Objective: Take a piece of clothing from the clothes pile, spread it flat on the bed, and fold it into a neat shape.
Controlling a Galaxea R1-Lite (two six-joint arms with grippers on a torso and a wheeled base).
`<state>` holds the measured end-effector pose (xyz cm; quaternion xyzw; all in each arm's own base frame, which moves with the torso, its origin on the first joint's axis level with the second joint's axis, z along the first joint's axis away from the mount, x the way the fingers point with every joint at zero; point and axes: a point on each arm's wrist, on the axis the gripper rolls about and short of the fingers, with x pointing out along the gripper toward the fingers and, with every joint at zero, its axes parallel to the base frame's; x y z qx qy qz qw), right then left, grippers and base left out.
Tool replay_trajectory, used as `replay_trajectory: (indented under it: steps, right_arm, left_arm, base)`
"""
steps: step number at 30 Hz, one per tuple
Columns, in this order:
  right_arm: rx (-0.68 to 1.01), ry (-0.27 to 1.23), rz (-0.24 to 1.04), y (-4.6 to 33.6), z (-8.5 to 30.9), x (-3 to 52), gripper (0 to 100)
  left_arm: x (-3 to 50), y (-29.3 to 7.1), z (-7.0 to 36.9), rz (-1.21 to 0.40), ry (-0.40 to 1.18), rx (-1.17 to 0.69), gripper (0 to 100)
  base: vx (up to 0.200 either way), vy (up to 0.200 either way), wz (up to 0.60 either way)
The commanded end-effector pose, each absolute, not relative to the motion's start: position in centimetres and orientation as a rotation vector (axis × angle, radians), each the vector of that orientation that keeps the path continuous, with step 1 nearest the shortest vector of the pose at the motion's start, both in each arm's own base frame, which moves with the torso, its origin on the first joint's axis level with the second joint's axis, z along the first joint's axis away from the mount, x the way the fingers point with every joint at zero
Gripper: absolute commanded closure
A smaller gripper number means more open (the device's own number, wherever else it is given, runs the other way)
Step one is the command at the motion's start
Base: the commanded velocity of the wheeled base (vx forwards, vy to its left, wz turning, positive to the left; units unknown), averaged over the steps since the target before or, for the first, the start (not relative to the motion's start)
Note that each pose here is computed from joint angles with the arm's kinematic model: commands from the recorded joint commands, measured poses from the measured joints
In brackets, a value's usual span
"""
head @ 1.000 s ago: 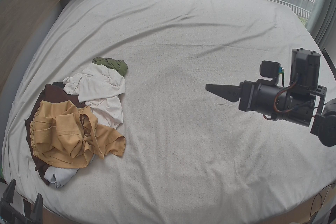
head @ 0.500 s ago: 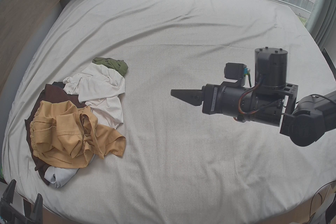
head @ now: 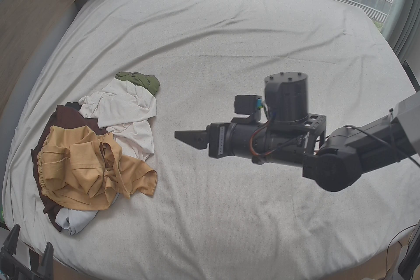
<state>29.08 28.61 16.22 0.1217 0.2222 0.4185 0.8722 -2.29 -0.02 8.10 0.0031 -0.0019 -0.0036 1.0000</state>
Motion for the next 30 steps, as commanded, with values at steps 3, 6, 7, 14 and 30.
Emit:
replay_trajectory:
  steps: [3, 6, 7, 14, 30]
  right_arm:
    - [0.225, 0.536, 0.896, 31.7, 12.7, 29.8, 0]
    - [0.217, 0.547, 0.91, 32.7, 11.9, 29.8, 0]
    - [0.216, 0.552, 0.911, 33.0, 11.6, 29.8, 0]
    - [0.203, 0.579, 0.925, 34.9, 9.5, 30.0, 0]
    - [0.188, 0.669, 0.881, 38.7, 3.2, 30.4, 0]
  left_arm:
    - [-2.3, 0.0, 7.6, -0.008, -0.003, 0.006, 0]
    - [-2.3, 0.0, 7.6, -0.008, -0.003, 0.005, 0]
    - [-2.3, 0.0, 7.6, -0.006, -0.003, 0.005, 0]
    - [-2.3, 0.0, 7.6, -0.008, -0.003, 0.006, 0]
    - [-2.3, 0.0, 7.6, -0.011, -0.002, 0.003, 0]
  base:
    - [0.0, 0.0, 0.0]
    - [0.0, 0.0, 0.0]
    - [0.0, 0.0, 0.0]
    - [0.0, 0.0, 0.0]
    - [0.0, 0.0, 0.0]
